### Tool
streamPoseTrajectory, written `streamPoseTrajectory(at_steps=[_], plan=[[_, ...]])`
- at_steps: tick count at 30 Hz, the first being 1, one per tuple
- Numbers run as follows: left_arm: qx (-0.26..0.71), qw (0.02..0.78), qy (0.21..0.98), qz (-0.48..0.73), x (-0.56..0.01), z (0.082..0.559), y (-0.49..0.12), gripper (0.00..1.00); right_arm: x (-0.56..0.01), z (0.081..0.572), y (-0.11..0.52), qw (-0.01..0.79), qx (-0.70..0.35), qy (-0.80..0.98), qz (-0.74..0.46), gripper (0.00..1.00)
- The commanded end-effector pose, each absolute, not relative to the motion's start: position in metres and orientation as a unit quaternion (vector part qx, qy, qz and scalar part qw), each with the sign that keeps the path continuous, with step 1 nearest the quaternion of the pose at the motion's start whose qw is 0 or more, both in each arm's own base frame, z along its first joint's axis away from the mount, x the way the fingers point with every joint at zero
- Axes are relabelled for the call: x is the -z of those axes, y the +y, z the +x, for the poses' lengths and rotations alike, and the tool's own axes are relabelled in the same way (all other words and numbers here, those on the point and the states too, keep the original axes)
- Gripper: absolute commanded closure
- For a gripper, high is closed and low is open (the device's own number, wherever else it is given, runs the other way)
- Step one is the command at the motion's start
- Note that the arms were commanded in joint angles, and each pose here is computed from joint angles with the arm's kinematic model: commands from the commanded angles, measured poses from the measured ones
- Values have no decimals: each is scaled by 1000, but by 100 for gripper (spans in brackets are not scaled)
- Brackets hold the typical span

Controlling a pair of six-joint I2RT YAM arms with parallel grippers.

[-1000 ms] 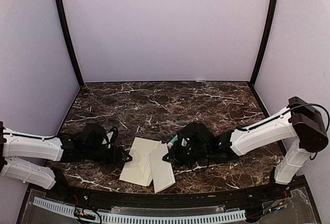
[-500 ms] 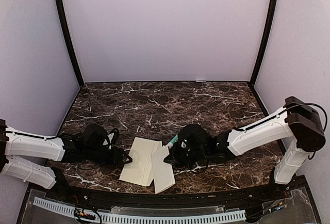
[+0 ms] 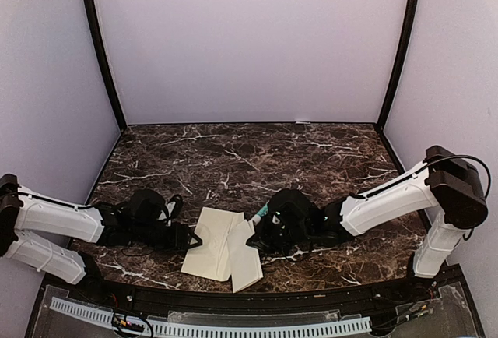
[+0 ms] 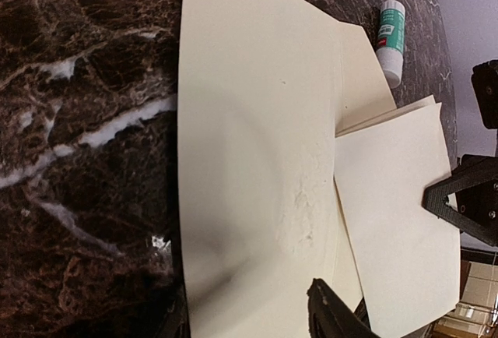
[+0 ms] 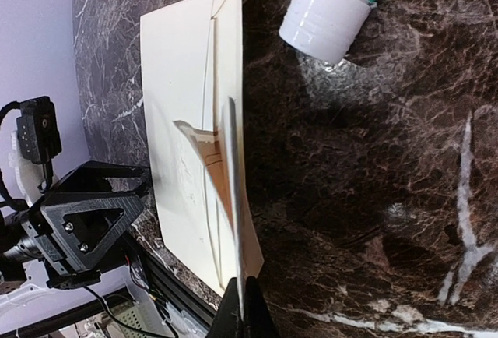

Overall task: Place the letter into the envelope and seal it
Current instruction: Place the letter in the envelope.

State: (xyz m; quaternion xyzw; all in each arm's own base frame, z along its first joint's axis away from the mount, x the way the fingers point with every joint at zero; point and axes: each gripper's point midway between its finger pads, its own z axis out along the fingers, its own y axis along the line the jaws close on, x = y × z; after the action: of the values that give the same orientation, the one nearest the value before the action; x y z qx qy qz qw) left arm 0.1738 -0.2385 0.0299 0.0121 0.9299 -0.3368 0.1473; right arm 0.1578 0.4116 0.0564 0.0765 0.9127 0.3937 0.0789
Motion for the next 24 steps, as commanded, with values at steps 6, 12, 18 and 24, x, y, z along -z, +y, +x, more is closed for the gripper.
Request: streamPoseTrajectory(at_steps=[6, 12, 18, 24], plan=[[327, 120, 937, 16, -11, 162, -232, 50, -52, 167, 412, 94, -406, 904, 97, 100], [334, 125, 934, 11, -13, 163, -232, 54, -43, 172, 415, 95, -397, 908, 95, 100], [362, 128, 923, 0, -17, 162, -236, 59, -36, 173, 421, 90, -395, 910, 92, 100], [385, 129, 914, -10, -21, 161, -240, 73, -33, 176, 424, 88, -393, 911, 91, 100]])
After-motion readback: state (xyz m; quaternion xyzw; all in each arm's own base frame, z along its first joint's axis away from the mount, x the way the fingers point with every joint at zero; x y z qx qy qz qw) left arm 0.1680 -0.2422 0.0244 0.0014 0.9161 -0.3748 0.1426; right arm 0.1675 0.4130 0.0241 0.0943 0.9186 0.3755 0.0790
